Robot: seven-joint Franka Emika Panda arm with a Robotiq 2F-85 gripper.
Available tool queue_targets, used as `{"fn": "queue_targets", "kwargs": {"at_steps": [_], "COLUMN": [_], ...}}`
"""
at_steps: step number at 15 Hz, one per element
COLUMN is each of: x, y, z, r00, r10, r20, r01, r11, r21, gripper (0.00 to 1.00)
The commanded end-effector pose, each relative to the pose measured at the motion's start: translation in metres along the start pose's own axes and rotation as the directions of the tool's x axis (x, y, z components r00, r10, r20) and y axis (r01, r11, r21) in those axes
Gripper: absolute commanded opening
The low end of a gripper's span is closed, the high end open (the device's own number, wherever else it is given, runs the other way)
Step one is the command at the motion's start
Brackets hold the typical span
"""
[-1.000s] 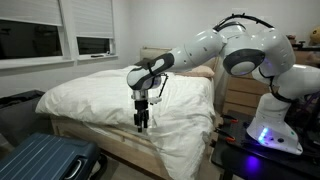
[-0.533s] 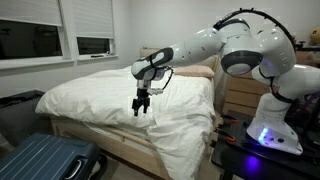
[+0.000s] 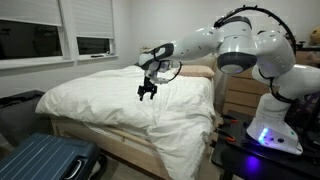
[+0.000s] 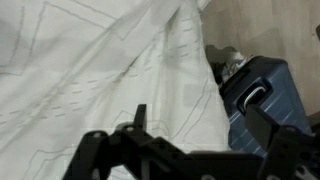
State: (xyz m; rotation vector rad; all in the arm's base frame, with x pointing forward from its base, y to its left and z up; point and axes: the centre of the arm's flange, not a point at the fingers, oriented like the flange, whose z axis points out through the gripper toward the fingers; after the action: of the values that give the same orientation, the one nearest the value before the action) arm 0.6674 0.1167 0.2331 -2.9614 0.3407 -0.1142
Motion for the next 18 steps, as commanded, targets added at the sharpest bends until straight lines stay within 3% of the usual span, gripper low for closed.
{"fn": "queue_targets", "kwargs": {"at_steps": [1, 6, 12, 18], "x": [0.012, 0.024, 0.017, -0.005], "y": [0.033, 0.094, 0.161, 0.203], "z": [-0.016, -0.027, -0.029, -0.022], "r00": [0.992, 0.961, 0.891, 0.834], "r10": [0.127, 0.274, 0.404, 0.431], "r20": [-0.011, 0.035, 0.208, 0.345], "r01": [-0.128, -0.262, -0.321, -0.284], "r11": [0.989, 0.945, 0.883, 0.871], "r21": [-0.07, -0.194, -0.342, -0.4], "gripper": [1.0, 1.0, 1.0, 1.0]}}
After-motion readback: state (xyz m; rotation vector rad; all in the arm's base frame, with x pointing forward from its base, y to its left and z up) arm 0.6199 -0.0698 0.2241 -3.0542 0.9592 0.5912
